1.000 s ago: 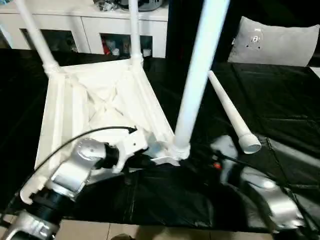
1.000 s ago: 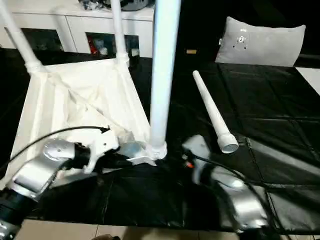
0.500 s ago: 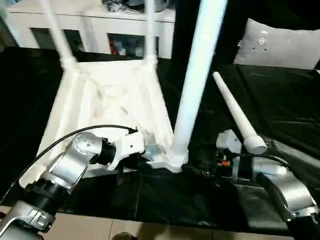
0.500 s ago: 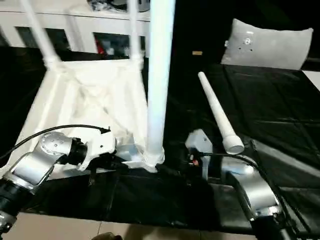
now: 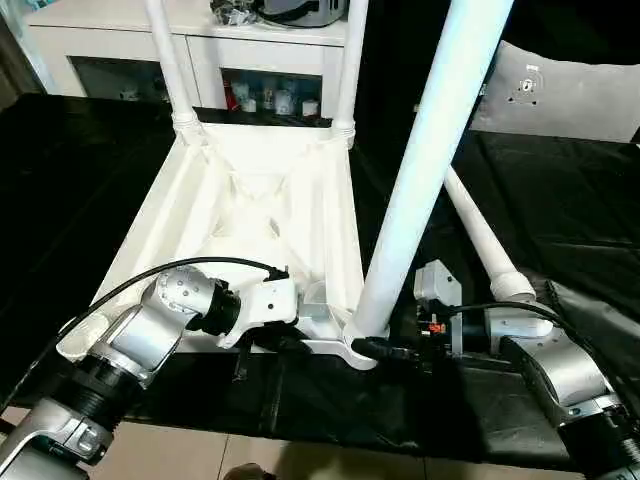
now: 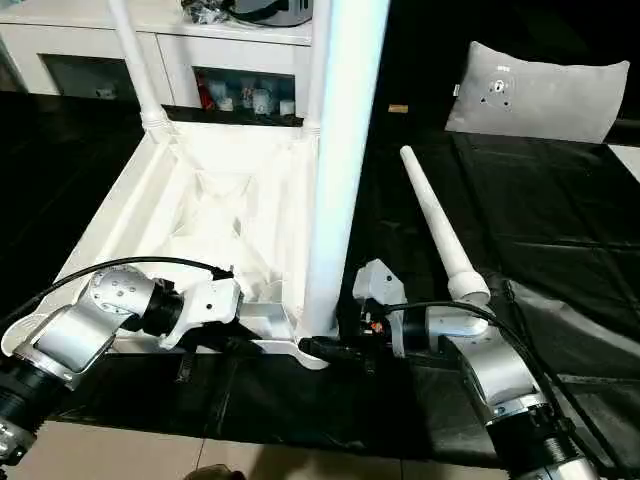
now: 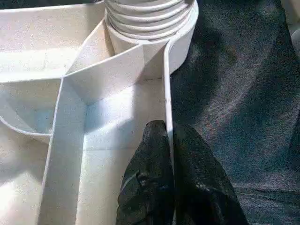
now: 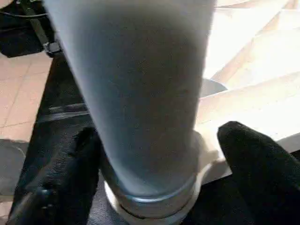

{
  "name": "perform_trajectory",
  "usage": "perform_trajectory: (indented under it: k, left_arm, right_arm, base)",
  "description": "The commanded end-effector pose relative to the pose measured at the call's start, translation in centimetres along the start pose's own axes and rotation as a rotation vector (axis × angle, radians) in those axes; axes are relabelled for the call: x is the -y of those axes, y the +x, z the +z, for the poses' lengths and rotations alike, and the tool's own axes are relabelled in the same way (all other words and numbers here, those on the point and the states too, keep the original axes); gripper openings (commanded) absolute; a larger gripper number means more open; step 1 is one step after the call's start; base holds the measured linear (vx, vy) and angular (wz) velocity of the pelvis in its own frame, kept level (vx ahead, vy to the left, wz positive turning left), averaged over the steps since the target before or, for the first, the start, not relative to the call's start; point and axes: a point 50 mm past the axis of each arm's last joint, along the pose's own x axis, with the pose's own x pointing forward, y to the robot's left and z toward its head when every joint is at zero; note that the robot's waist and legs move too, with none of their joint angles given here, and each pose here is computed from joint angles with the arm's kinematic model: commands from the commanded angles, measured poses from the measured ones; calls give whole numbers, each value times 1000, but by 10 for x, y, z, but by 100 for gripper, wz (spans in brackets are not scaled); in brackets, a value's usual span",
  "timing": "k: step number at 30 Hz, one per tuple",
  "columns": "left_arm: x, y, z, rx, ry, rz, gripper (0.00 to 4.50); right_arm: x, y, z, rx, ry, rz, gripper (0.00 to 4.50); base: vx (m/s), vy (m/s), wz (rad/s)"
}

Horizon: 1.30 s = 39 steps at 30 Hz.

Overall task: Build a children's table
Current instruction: Rotate leg to tighten

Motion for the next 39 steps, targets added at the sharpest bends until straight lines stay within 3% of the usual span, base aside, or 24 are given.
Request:
perform_trajectory:
  k: [1, 10, 16, 20, 22, 26, 27, 30, 31, 33, 35, 38, 39]
  left_arm:
    - [1, 2, 3, -29, 48, -49, 0]
    - [1, 1, 1, -34, 47, -54, 0]
    - [2, 0, 0, -35, 36, -58, 0]
    - [2, 0, 0, -18, 4, -41, 0]
    - [1, 2, 5, 36, -70, 32, 0]
    - [-4, 8, 19, 107, -173, 158, 0]
    - [-7, 13, 27, 141, -213, 219, 0]
    - [-8, 20, 38, 183, -248, 269, 0]
    - [-9, 31, 52, 224, -278, 315, 0]
    - [-9, 40, 63, 251, -292, 341, 0]
    - [-10, 45, 71, 276, -300, 364, 0]
    - [-13, 53, 78, 281, -273, 403, 0]
    - [-14, 53, 78, 278, -272, 411, 0]
  right_arm:
    - [1, -1, 1, 0, 8, 9, 377]
    - [-1, -2, -2, -3, 34, 27, 298]
    - [-4, -1, -7, -10, 62, 31, 272]
    - [-9, 4, -10, 10, 128, 20, 269]
    - [-16, 12, -16, 13, 190, -37, 268]
    - [-13, 30, -25, 6, 247, -236, 267]
    - [-8, 38, -27, 32, 297, -364, 267]
    - [-4, 47, -26, 80, 373, -459, 267]
    - [1, 56, -26, 111, 448, -573, 267]
    - [4, 61, -25, 122, 491, -641, 267]
    - [6, 64, -25, 123, 519, -687, 267]
    - [7, 68, -23, 115, 487, -723, 267]
    - [7, 68, -23, 128, 491, -721, 302]
  base:
    - [0, 0, 0]
    - [0, 0, 0]
    - [0, 0, 0]
    - [0, 0, 0]
    - [0, 0, 0]
    - [0, 0, 0]
    - [0, 0, 0]
    - [0, 0, 0]
    - [0, 0, 0]
    - [0, 0, 0]
    - [0, 0, 0]
    - [0, 0, 0]
    - [0, 0, 0]
